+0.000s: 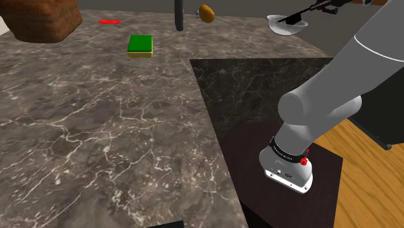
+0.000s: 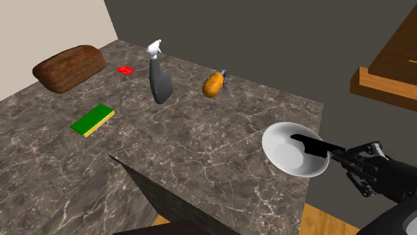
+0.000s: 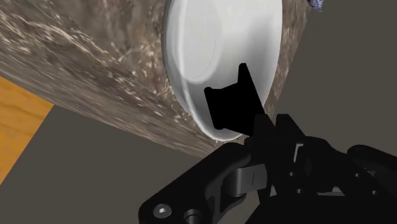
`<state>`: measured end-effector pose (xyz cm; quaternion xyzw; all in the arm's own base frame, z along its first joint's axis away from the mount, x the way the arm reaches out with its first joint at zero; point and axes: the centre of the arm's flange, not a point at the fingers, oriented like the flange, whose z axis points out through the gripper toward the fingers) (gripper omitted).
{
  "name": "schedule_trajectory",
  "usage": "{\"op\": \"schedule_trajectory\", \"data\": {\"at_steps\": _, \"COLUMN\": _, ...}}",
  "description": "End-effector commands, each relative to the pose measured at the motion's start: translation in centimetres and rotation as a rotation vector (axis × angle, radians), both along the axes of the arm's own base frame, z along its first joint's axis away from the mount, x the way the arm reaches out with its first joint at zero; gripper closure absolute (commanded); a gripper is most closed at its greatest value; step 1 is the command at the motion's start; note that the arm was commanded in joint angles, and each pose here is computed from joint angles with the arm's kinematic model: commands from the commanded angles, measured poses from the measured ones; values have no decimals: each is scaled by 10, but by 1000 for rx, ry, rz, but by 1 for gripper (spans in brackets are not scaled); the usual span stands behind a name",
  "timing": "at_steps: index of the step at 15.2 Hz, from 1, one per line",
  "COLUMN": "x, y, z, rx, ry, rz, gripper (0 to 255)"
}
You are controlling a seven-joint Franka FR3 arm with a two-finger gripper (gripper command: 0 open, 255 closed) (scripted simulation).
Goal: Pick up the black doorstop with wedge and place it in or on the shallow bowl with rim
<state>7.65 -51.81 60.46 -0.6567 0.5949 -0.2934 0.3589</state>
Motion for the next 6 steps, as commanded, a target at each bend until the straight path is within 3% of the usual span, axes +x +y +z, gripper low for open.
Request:
{"op": "schedule_trajectory", "data": {"at_steps": 1, "x": 1, "y": 0, "z": 11, "rx": 0, "ry": 0, "rz": 0, "gripper": 255}}
{"op": "schedule_trajectory", "data": {"at_steps": 6, "x": 1, "y": 0, "z": 38, "rx": 0, "ry": 0, "rz": 0, "gripper": 255}}
